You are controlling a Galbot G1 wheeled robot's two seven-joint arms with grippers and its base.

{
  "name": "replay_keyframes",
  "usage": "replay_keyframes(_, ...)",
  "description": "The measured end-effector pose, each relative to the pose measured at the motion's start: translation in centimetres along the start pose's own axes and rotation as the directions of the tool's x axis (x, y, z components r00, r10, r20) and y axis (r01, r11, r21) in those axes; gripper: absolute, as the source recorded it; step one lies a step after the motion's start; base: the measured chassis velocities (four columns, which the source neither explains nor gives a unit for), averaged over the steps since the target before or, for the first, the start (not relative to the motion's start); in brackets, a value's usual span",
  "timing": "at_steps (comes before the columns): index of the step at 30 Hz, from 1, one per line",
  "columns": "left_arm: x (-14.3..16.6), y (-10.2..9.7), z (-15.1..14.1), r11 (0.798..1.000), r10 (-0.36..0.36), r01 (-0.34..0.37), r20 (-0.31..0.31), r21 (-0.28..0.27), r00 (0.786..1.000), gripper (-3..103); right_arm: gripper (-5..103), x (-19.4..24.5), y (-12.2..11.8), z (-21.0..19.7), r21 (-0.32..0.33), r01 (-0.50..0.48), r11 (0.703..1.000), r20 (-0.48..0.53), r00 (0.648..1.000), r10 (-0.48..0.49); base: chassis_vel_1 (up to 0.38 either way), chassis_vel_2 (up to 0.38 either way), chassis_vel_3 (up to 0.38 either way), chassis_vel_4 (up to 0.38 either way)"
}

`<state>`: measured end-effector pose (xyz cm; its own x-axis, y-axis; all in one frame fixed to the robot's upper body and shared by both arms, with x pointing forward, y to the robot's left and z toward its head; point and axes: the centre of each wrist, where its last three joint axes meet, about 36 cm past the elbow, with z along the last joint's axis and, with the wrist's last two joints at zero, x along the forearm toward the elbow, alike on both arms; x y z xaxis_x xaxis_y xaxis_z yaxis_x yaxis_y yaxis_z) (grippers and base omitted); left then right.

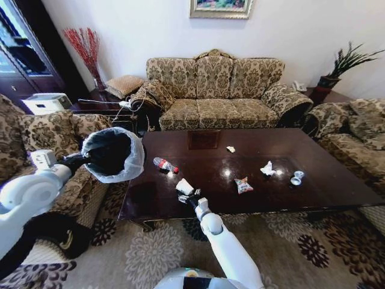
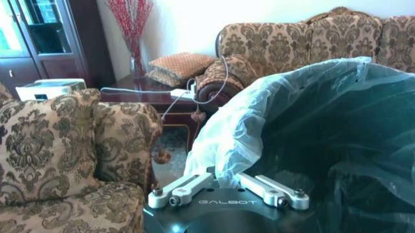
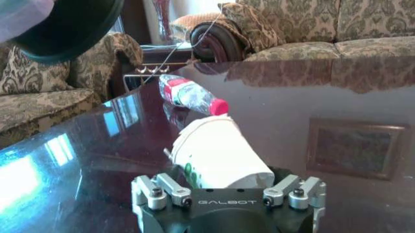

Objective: Move to the front of the table and place the trash on the table into the trash bin.

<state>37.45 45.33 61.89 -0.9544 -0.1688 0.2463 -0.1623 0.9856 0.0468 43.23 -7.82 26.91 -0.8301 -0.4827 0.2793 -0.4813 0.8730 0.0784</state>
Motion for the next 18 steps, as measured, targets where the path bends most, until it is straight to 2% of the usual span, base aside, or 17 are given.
replay_keyframes(1, -0.1, 0.0, 0.1, 1.0, -0.004, 0.004, 0.003, 0.002, 1.0, 0, 85, 0.1, 0.0, 0.1, -0.001, 0.002, 1.0, -0.002, 1.0, -0.002, 0.0, 0.0, 0.0, 0.0)
replay_keyframes(2, -0.1, 0.0, 0.1, 1.0, -0.004, 0.004, 0.003, 0.002, 1.0, 0, 85, 0.1, 0.0, 0.1, -0.001, 0.002, 1.0, -0.002, 1.0, -0.002, 0.0, 0.0, 0.0, 0.0)
replay_keyframes(4, -0.3, 0.1, 0.2, 1.0, -0.009, 0.009, 0.003, 0.002, 1.0, 0, 74, 0.2, 0.3, 0.2, -0.011, 0.002, 1.0, -0.002, 1.0, -0.002, 0.0, 0.0, 0.0, 0.0)
replay_keyframes(6, -0.4, 0.1, 0.3, 1.0, -0.012, 0.012, 0.002, 0.001, 1.0, 0, 74, 0.2, 0.5, 0.2, -0.016, 0.001, 1.0, 0.0, 1.0, -0.001, 0.0, 0.0, 0.0, 0.0)
replay_keyframes(7, -0.5, 0.3, 0.3, 1.0, -0.017, 0.017, 0.003, 0.001, 1.0, 0, 63, 0.3, 0.7, 0.2, -0.02, 0.001, 1.0, 0.004, 1.0, -0.001, 0.0, 0.0, 0.0, 0.0)
replay_keyframes(8, -0.5, 0.3, 0.2, 1.0, -0.018, 0.018, 0.004, 0.001, 1.0, 0, 63, 0.4, 0.8, 0.2, -0.019, 0.002, 1.0, 0.014, 1.0, -0.002, 0.0, 0.0, 0.0, 0.0)
replay_keyframes(10, -0.6, 0.4, 0.3, 1.0, -0.02, 0.02, 0.005, 0.0, 1.0, 0, 51, 0.6, 1.0, 0.1, -0.007, 0.005, 1.0, 0.033, 0.999, -0.005, 0.0, 0.0, 0.0, 0.0)
replay_keyframes(12, -0.6, 0.4, 0.4, 1.0, -0.022, 0.022, 0.004, -0.001, 1.0, 0, 51, 0.8, 1.1, 0.1, 0.0, 0.007, 1.0, 0.039, 0.999, -0.007, 0.0, 0.0, 0.0, 0.0)
replay_keyframes(16, -0.6, 0.7, 0.7, 0.999, -0.032, 0.032, -0.002, 0.005, 0.999, 0, 30, 1.3, 1.5, -0.4, 0.016, 0.014, 1.0, 0.058, 0.998, -0.015, 0.0, 0.0, 0.0, 0.0)
replay_keyframes(17, -0.6, 0.7, 0.7, 0.999, -0.032, 0.032, -0.002, 0.005, 0.999, 0, 30, 1.3, 1.5, -0.4, 0.016, 0.014, 1.0, 0.058, 0.998, -0.015, 0.0, 0.0, 0.0, 0.0)
replay_keyframes(18, -0.7, 0.8, 0.7, 0.999, -0.035, 0.035, -0.004, 0.006, 0.999, 0, 25, 1.5, 1.4, -0.7, 0.019, 0.012, 1.0, 0.067, 0.998, -0.013, 0.0, 0.0, 0.0, 0.0)
